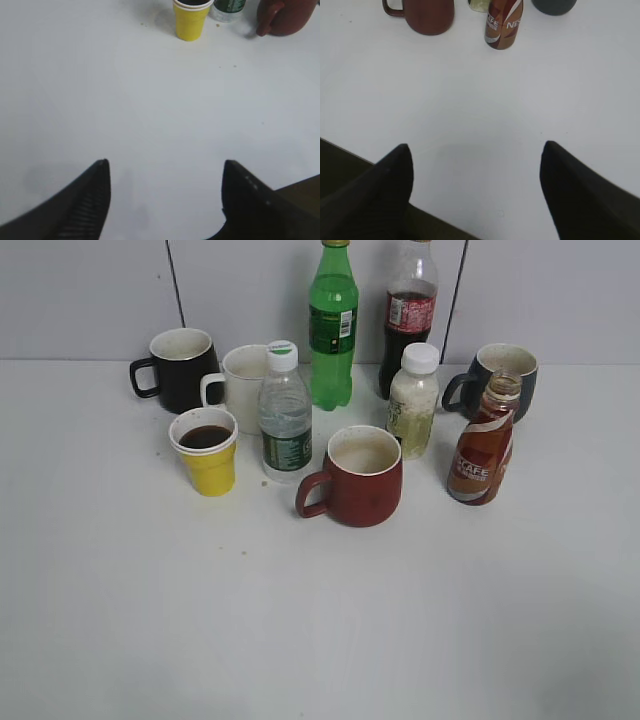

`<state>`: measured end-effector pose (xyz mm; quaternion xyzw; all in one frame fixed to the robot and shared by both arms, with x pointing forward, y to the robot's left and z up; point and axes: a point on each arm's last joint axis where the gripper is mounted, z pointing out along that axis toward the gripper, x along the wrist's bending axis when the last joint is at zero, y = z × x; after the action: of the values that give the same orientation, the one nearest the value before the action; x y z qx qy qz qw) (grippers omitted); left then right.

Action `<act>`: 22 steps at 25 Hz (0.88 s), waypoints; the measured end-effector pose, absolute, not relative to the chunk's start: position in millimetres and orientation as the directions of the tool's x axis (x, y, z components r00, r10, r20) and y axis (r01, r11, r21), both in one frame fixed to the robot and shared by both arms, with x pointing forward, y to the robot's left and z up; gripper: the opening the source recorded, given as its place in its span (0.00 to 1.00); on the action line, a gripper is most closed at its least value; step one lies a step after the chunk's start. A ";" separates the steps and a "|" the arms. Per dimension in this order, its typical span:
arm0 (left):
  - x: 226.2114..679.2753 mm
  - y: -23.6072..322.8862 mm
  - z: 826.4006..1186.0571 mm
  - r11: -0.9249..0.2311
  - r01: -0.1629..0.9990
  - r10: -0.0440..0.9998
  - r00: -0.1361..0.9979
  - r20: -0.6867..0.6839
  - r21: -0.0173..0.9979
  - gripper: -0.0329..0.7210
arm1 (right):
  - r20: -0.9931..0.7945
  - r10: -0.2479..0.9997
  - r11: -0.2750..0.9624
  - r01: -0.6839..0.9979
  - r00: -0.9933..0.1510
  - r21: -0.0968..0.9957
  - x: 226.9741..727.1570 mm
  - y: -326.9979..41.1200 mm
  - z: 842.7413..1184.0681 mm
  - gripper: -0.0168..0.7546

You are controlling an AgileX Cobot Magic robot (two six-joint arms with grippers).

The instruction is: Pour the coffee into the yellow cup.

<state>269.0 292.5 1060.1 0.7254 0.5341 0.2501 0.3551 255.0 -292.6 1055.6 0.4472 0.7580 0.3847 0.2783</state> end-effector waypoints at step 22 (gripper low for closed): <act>257.1 300.1 1062.1 -0.059 0.555 0.991 0.134 -0.019 0.830 0.67 | -0.079 0.965 0.202 0.514 -0.249 0.834 255.7 -296.3 1055.7 0.79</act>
<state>257.1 300.1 1062.1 0.6617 0.5841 0.3028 0.3597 255.7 -296.3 1055.7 0.5233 0.7067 0.3541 0.3184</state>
